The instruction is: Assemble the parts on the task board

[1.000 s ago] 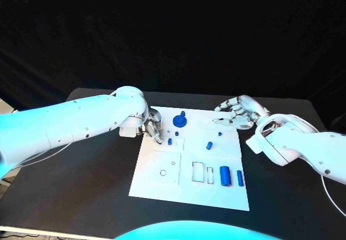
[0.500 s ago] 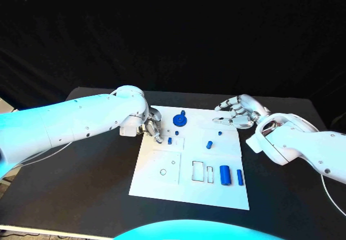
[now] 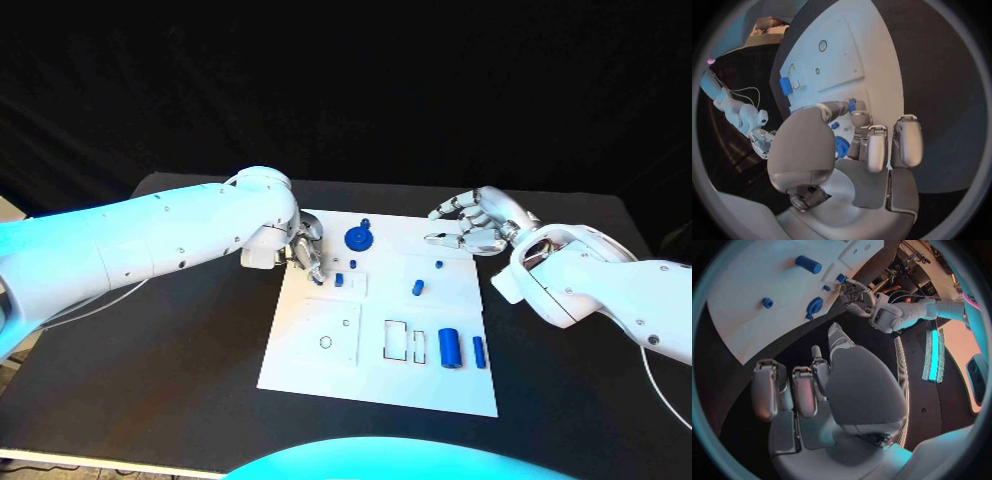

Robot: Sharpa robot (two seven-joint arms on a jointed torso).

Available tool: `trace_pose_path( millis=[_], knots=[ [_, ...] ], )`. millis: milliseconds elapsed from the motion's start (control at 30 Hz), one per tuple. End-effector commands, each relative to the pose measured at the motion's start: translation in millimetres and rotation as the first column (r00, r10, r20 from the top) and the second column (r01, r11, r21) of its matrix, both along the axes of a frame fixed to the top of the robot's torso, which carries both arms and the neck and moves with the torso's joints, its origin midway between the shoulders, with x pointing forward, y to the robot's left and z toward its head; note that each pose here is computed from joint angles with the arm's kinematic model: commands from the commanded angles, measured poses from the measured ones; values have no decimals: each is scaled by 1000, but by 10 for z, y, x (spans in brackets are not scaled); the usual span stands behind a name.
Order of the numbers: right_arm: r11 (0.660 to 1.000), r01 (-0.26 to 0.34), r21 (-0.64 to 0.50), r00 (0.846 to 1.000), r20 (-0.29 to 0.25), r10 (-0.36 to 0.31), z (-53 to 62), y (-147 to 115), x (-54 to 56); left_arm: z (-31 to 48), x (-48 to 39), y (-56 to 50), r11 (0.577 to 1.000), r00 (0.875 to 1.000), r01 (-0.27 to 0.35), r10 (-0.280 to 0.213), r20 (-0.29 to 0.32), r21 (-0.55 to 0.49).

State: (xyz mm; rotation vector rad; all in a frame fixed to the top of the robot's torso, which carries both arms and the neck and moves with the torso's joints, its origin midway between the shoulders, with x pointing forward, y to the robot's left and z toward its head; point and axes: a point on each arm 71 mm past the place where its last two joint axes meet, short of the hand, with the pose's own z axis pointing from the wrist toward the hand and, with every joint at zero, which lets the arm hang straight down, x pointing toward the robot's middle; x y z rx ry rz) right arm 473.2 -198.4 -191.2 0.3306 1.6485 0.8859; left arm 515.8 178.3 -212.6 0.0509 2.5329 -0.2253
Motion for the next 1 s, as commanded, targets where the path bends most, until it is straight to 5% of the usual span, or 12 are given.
trace_pose_path(
  millis=[33,1000],
  knots=[
    [1000,-19,-7,1000,11,19,5,19,-9,-116,-68,-32,1000,997,26,-25,-67,15],
    [1000,-17,-7,1000,12,17,7,9,-13,-129,-61,-29,1000,998,-14,15,-57,13]
  ],
)
